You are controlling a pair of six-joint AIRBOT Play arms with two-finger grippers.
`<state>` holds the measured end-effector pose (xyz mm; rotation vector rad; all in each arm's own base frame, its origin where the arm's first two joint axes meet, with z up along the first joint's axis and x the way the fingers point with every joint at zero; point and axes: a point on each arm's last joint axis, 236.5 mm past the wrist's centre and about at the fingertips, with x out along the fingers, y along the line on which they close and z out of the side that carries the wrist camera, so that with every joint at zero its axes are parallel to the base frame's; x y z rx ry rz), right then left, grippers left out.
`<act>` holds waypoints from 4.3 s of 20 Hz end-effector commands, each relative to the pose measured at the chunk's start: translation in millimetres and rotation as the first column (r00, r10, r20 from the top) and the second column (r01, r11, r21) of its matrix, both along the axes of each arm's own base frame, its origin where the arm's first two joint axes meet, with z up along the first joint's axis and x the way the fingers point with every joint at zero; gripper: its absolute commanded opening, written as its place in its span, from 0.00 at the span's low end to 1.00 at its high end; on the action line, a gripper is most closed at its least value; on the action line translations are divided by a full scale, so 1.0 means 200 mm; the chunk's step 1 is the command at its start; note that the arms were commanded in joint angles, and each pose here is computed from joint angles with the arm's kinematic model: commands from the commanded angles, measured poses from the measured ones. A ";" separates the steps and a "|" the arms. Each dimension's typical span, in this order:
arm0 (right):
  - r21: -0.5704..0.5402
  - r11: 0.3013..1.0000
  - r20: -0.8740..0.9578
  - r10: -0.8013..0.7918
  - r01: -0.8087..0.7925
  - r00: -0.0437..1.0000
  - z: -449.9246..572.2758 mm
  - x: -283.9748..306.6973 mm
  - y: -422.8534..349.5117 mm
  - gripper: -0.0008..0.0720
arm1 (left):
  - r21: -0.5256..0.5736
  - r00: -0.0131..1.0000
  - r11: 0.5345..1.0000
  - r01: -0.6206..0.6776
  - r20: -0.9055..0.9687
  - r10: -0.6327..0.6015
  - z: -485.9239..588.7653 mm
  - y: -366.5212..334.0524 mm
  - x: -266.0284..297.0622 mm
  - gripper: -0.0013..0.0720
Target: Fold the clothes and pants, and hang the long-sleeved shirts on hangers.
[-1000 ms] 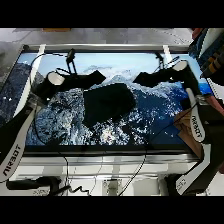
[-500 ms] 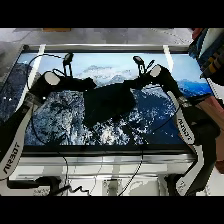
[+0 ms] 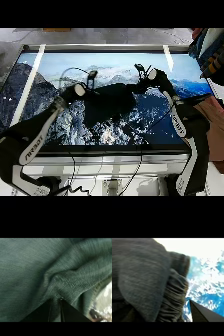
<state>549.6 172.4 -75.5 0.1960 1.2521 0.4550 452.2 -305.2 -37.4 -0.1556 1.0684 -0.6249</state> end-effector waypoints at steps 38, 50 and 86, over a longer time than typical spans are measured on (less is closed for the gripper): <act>0.786 0.618 -0.025 0.071 -0.024 0.997 0.83 -0.10 0.75 0.05 | 0.362 0.915 0.925 -0.120 0.402 -0.039 1.15 0.92 -0.28 0.05; 0.681 0.618 0.146 -0.640 0.393 0.754 1.77 -0.13 -1.21 0.05 | 0.501 0.842 0.818 -0.283 0.538 -0.038 1.43 1.25 -0.42 0.05; -0.111 0.961 0.233 -0.223 0.254 0.947 1.55 -0.72 -0.77 0.05 | 0.455 0.848 0.836 -0.306 0.530 0.022 1.42 1.24 -0.43 0.05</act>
